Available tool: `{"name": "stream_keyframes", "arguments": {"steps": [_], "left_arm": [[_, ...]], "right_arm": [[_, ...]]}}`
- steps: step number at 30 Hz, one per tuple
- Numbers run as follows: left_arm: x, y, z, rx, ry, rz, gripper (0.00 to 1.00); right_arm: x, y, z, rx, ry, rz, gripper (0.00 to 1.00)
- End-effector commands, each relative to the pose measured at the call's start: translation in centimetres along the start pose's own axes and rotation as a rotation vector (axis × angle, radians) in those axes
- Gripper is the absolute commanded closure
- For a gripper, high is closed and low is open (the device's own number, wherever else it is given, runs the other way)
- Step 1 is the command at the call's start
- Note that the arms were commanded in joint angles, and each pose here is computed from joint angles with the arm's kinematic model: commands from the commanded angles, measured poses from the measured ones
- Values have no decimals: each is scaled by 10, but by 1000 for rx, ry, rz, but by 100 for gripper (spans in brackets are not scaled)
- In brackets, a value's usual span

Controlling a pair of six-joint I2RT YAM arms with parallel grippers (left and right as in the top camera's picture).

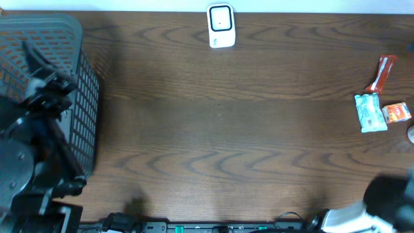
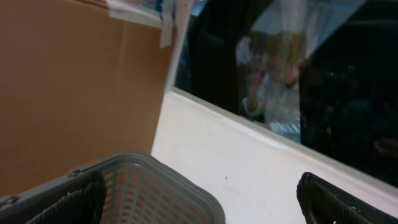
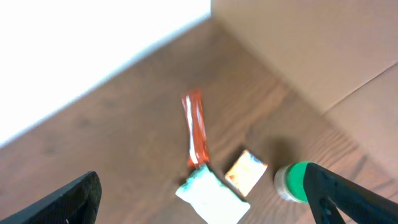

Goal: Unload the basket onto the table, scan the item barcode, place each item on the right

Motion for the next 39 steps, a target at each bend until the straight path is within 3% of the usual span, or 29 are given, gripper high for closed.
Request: {"name": "stream_keyframes", "arguments": {"steps": [1, 9, 19, 25, 32, 39], "left_arm": [[14, 4, -4, -18, 69, -16, 2], [14, 3, -3, -16, 69, -13, 2], [14, 3, -3, -16, 69, -13, 2], [14, 3, -3, -16, 69, -13, 2], [14, 3, -3, -16, 69, -13, 2], [14, 3, -3, -16, 69, -13, 2]], "right_arm": [[7, 21, -111, -197, 84, 13, 1], [18, 0, -272, -458, 300, -15, 1], [1, -60, -390, -668, 364, -9, 1], [-7, -95, -408, -662, 362, -10, 1], [-15, -146, -392, -483, 340, -7, 1], [-16, -164, -407, -490, 470, -74, 1]]}}
Point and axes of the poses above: each gripper's point midway between its finger pads, its own z axis out along the fingers, its own x axis along the line the jaws close on, y = z × x, the point moved 1 cm from there along -z, back along the fingers, and after that the axes turned 3 degrees about z, right-handed, at the moved point
